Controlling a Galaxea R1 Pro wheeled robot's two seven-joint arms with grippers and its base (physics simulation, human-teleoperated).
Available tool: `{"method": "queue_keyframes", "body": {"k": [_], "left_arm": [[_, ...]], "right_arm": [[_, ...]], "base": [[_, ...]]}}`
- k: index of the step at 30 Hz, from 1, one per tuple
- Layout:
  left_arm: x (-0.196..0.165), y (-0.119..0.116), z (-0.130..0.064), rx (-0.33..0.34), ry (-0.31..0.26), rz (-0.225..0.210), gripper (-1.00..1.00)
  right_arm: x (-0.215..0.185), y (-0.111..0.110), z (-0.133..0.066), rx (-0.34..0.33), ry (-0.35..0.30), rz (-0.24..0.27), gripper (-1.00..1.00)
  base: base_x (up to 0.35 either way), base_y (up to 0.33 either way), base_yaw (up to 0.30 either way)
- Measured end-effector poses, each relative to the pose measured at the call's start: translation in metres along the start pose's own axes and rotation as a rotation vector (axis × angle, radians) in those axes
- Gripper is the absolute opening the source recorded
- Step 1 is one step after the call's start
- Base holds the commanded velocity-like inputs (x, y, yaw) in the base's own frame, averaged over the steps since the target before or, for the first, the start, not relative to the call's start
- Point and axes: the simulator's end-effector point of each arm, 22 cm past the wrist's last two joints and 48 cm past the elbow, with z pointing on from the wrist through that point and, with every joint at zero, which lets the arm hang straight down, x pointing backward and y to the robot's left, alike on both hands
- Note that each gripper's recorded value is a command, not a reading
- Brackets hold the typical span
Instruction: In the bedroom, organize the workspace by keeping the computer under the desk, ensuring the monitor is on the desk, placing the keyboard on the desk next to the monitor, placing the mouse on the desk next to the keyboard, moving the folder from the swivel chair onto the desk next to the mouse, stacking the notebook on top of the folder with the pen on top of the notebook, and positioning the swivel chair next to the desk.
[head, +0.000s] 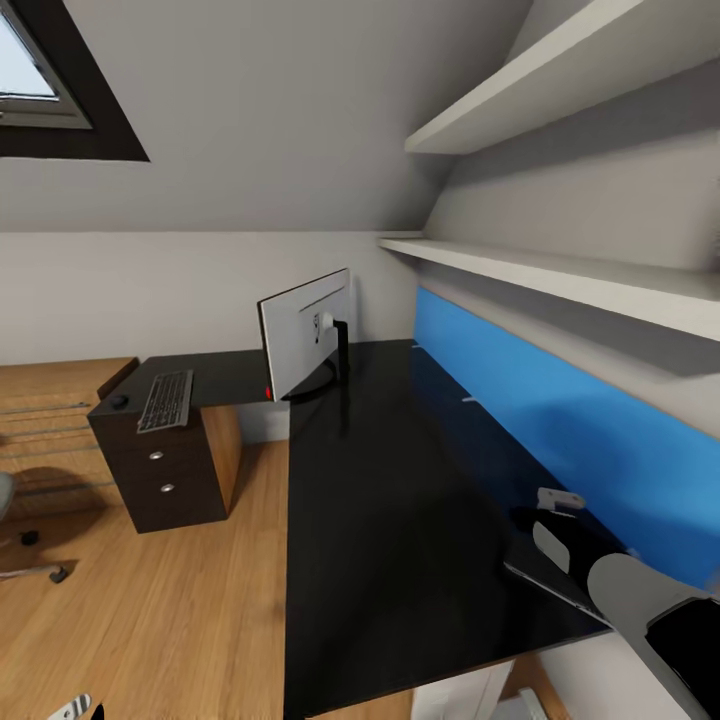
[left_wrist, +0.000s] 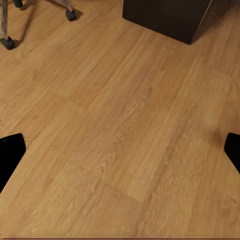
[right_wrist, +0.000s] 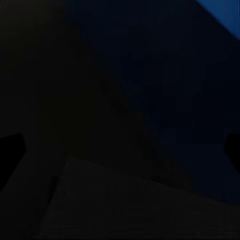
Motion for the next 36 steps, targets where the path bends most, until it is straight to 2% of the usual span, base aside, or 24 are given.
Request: {"method": "queue_keyframes", "body": {"k": [7,36], "left_arm": [[-0.0004,0.0002,0.0000,0.000,-0.001,0.000,1.00],[-0.0006,0.0002,-0.0001,0.000,-0.002,-0.001,1.00]], "right_arm": [[0.0036,-0.0008,-0.0001,0.003,0.016,-0.004,1.00],[0.0062,-0.0006,-0.0005,0.003,0.029,-0.007,1.00]], "base": [[-0.191,0.000,0.000],[-0.005,0.000,0.000]]}}
